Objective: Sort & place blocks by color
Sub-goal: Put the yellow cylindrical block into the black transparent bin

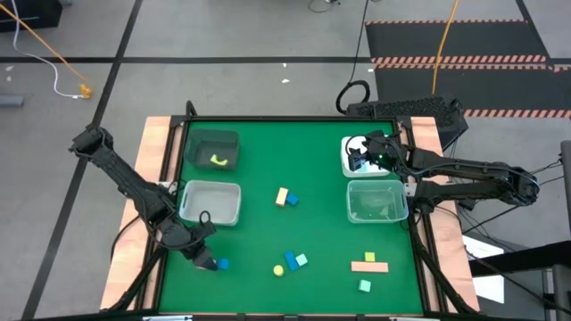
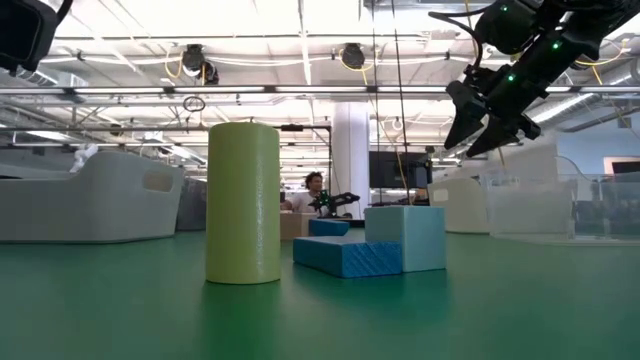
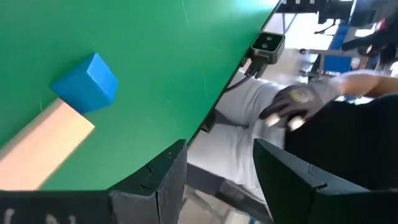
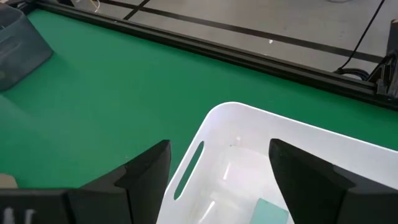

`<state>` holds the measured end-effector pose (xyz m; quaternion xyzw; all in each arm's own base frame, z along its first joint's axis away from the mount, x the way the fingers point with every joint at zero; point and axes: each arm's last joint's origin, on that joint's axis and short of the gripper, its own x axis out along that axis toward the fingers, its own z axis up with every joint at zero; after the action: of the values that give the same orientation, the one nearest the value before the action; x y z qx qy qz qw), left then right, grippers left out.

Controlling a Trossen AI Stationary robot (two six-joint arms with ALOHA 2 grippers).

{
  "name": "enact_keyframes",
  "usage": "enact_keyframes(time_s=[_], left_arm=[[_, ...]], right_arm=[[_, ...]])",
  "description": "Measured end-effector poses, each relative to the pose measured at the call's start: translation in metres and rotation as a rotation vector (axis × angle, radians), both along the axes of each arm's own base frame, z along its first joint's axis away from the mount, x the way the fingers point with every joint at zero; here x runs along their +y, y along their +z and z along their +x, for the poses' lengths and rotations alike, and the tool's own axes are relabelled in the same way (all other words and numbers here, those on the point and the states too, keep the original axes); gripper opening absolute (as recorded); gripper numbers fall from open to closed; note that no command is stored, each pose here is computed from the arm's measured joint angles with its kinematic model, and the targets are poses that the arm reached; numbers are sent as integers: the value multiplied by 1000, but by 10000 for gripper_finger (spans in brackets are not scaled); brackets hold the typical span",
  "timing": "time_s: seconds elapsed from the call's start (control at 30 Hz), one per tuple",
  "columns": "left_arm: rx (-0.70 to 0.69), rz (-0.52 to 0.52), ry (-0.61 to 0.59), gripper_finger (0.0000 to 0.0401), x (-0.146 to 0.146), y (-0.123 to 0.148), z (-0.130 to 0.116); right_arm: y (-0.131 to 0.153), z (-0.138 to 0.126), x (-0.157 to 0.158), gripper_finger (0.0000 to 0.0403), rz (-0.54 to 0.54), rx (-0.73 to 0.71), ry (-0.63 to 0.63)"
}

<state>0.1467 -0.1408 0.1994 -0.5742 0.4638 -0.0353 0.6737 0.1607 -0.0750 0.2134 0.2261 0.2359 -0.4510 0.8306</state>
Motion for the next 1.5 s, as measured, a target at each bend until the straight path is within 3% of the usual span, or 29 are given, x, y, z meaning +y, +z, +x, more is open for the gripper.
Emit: enact_keyframes(time_s=[0.33,0.8,1.03,1.33,1.5], left_arm=[[-74,266,-182,186,8,-10,-4],[-403,604,-563,186,12,-11,-2],[-421,704,-499,186,20,-11,5],[-526,1036,-392,186,39,-6,24],[-581,1217,-473,186,40,-14,39]], right_arm=[[0,0,0,265,0,0,0],[0,0,0,265,0,0,1],[0,0,0,265,0,0,1],[0,0,0,265,0,0,0],[0,0,0,265,0,0,1]])
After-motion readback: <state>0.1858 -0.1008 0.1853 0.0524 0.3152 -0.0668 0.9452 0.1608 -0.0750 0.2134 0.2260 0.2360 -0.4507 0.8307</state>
